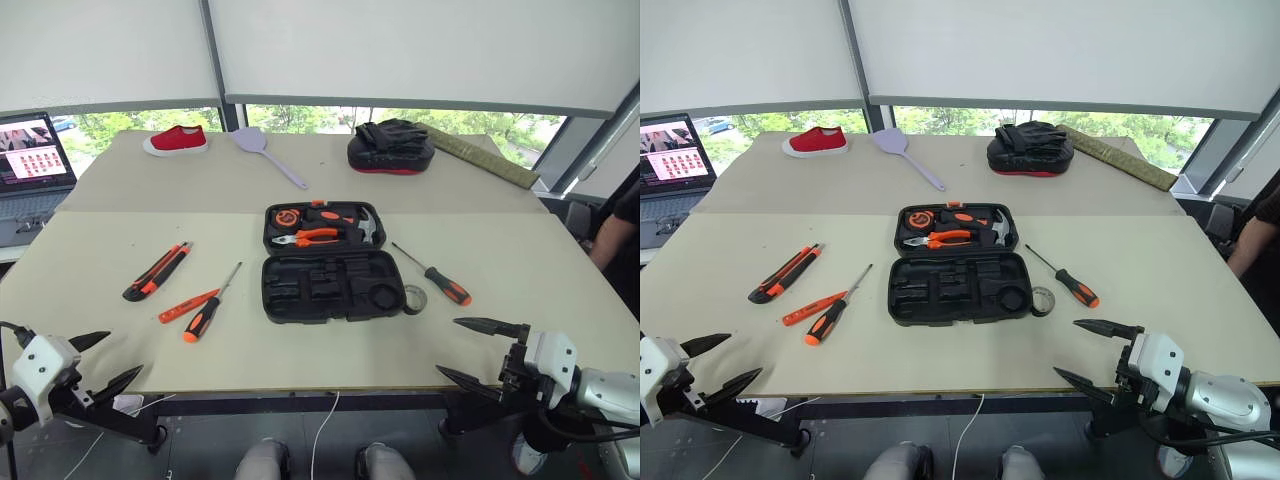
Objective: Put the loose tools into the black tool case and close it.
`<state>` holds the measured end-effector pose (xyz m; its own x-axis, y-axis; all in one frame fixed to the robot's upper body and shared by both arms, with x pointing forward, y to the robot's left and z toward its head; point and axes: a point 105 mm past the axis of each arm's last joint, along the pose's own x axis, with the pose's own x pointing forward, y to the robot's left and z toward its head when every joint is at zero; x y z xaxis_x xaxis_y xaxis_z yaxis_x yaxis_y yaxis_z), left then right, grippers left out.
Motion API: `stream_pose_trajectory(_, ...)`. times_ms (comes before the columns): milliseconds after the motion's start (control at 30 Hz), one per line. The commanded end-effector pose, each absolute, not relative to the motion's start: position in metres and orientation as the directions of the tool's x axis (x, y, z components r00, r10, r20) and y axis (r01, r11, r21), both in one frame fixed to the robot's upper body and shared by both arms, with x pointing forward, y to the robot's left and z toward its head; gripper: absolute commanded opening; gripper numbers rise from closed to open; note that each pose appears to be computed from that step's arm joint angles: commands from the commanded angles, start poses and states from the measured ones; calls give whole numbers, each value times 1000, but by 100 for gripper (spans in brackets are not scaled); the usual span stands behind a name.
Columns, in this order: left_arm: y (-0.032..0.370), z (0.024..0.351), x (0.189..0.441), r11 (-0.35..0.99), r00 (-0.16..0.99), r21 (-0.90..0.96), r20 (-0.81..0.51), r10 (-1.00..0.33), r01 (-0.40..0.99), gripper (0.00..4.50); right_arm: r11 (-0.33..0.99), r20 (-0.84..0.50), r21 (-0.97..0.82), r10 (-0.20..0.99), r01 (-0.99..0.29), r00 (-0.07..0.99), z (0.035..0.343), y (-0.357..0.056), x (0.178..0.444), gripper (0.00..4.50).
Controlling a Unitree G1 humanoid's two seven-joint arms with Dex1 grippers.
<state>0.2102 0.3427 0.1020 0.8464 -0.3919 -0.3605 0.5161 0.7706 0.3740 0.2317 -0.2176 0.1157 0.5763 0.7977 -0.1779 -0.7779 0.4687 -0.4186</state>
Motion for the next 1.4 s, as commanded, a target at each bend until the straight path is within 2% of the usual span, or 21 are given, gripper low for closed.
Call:
stream_pose_trajectory(33,354,116,215,847,883,291,-303,-359,445,450,490,-80,-409,821,-770,565,131,-210,230,446)
stream_pose_trajectory(67,370,125,215,916,918,192,-262,-298,352,450,500,2,-375,843,-781,539,141,-198,228,446)
stream_pose_trajectory(133,401,143,210,983,971,107,-204,-128,152,450,502,146,-328,864,-800,482,164,-182,224,446)
stream_pose_trajectory(200,426,159,204,998,988,59,-150,45,-37,450,493,180,-367,870,-789,460,177,-176,222,446)
stream_pose_trajectory(233,433,161,199,995,983,32,-157,99,-95,450,503,207,-381,864,-775,459,184,-174,223,446)
stream_pose_trajectory(333,444,135,181,986,920,-31,-366,144,-166,450,499,250,-431,867,-752,432,198,-162,228,446)
stream_pose_trajectory(433,442,124,171,989,862,-29,-494,112,-146,450,464,249,-451,886,-762,392,203,-153,229,446)
stream_pose_trajectory(533,432,139,180,994,875,-52,-481,56,-92,450,423,231,-432,906,-797,355,206,-148,227,446)
stream_pose_trajectory(600,394,157,200,994,871,-84,-479,-107,76,450,389,217,-416,920,-822,326,208,-142,225,446)
stream_pose_trajectory(667,342,162,217,956,804,-118,-520,-289,268,450,378,206,-415,925,-828,319,207,-139,226,446)
stream_pose_trajectory(733,310,156,227,928,745,-121,-564,-356,352,450,383,198,-417,923,-825,329,205,-141,229,446)
stream_pose_trajectory(1033,235,130,270,901,696,-131,-591,-407,414,450,395,173,-435,919,-809,355,202,-148,237,446)
stream_pose_trajectory(1200,234,111,281,930,693,-86,-642,-327,358,450,411,174,-430,911,-804,373,198,-151,236,446)
stream_pose_trajectory(1300,236,106,283,941,701,-72,-649,-296,331,380,422,172,-423,906,-802,386,195,-154,235,450)
stream_pose_trajectory(1367,238,103,282,943,699,-60,-656,-285,327,319,425,168,-417,905,-803,392,193,-156,234,450)
stream_pose_trajectory(1400,238,103,282,942,697,-59,-658,-284,329,270,426,166,-415,904,-804,393,192,-156,234,450)
